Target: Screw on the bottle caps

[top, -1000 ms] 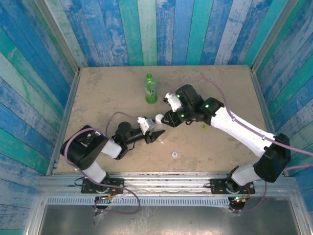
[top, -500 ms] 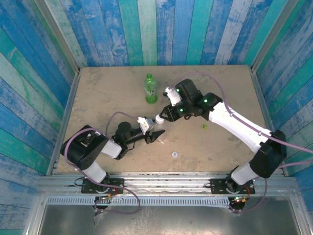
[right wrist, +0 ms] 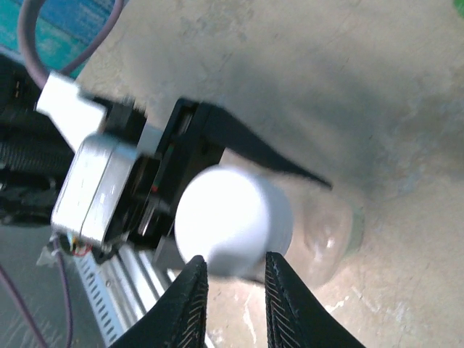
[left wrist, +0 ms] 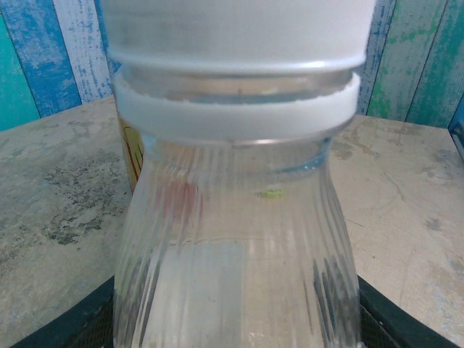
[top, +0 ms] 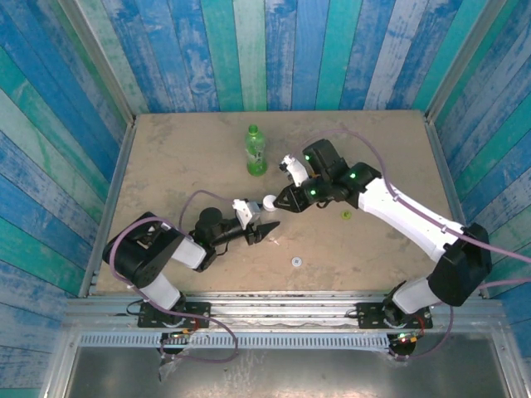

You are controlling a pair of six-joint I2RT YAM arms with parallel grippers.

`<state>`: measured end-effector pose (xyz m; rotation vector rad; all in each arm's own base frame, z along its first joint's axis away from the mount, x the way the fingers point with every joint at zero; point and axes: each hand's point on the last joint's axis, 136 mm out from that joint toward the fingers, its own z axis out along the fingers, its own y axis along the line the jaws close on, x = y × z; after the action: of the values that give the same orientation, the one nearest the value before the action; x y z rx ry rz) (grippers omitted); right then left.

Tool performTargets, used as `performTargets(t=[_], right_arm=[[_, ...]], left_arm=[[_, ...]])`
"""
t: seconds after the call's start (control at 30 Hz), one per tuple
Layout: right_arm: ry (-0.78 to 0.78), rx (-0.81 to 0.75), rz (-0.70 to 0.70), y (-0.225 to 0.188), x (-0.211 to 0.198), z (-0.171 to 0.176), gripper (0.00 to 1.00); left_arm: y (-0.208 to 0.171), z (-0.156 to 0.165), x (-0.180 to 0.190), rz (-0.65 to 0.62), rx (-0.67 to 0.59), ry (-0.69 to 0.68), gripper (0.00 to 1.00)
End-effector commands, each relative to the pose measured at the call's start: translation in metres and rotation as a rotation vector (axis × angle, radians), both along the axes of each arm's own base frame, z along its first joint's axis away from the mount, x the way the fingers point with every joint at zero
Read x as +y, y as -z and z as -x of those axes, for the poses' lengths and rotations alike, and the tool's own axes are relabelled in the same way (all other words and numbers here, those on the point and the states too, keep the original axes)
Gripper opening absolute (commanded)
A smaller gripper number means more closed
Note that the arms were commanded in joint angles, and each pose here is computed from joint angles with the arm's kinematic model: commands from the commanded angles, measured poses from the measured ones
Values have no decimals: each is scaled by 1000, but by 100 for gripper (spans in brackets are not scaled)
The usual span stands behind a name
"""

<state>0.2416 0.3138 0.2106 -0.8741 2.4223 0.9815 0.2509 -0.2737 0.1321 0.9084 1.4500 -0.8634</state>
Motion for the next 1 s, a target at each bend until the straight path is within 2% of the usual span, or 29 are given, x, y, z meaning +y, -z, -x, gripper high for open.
performTargets(t=[0.0,0.13,0.37,0.5,0.57,0.8,0.9,0.97], right_arm=[[-67,63,-13,0,-5,29,25],[-60,-33,-13,-18,-8,21,26],[-97,-296,73,-42,-27,5,52],[-220,-454,103,-51,-34,13,72],[-292,-526,124,-51,-38,19,77],[-570,-676,229,-45,-46,44,77],[-659,-715,316,-34,-45,45,73],[-705,-726,376,-27,-41,43,71]], left_arm=[[7,3,0,8,44,7,50],[4,2,1,10,37,1,49],[-8,2,0,-15,-34,-16,45],[-9,1,-5,-83,-78,-16,43],[-9,2,-8,-111,-98,-14,40],[-25,12,-11,-137,-163,18,40],[-26,15,-12,-176,-188,34,39],[-27,19,-13,-193,-214,46,32]])
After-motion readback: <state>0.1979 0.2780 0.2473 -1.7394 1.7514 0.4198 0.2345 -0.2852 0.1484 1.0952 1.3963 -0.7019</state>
